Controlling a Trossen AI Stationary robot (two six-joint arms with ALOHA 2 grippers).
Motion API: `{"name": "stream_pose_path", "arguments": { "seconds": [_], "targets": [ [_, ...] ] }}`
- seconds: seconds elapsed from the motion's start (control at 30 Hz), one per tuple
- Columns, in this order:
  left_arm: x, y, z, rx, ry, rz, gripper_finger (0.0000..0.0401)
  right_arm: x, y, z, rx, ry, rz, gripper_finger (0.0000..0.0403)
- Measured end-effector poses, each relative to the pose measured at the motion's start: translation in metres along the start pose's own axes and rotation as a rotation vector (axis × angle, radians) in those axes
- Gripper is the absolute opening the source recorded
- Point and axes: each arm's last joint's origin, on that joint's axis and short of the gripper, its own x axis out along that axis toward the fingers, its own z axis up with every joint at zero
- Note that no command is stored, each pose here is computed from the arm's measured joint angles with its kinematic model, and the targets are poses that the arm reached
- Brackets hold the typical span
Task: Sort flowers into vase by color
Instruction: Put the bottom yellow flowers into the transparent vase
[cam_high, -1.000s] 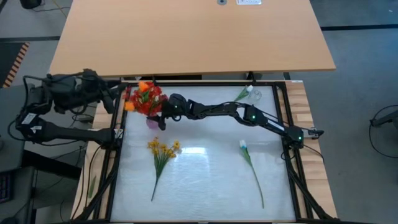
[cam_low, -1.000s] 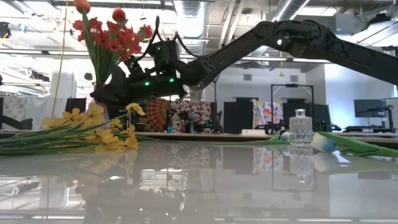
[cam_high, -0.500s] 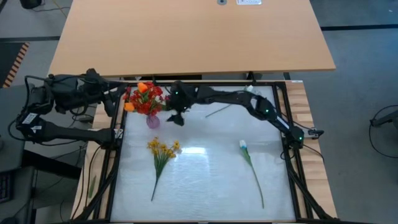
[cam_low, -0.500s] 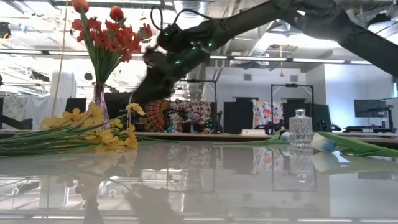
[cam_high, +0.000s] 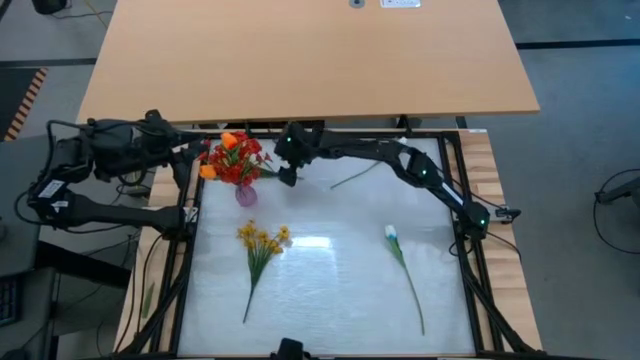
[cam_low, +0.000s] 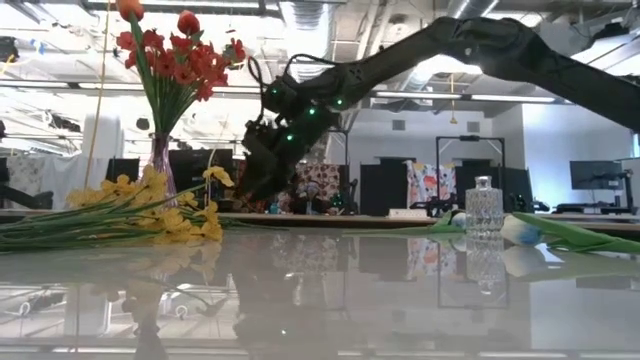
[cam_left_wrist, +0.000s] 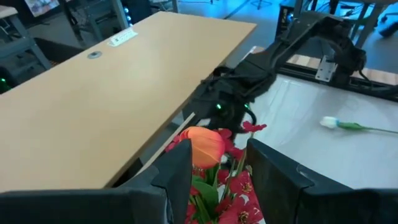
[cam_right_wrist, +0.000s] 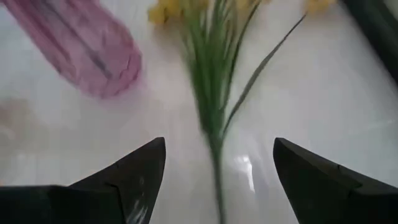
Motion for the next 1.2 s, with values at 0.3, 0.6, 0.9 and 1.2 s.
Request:
{"name": "stream_pose_path", "arguments": {
  "seconds": [0.3, 0.6, 0.9, 1.2],
  "targets": [
    [0.009, -0.004, 0.002, 0.024, 0.024, 0.012, 0.0142, 0.026, 0.022, -0.019, -0.275, 0.108, -0.121, 0.0320],
    [0.017, -0.007, 0.003, 0.044, 0.048, 0.022, 0.0142, 0.025, 0.021, -0.017, -0.325, 0.106, -0.087, 0.0316],
    [0.019, -0.007, 0.004, 0.062, 0.052, 0.039, 0.0142, 0.001, 0.013, -0.001, -0.295, 0.070, -0.115, 0.0316],
    [0.017, -0.007, 0.005, 0.095, 0.033, 0.038, 0.0142, -0.094, 0.019, 0.026, 0.011, 0.162, -0.190, 0.0316]
  ]
}}
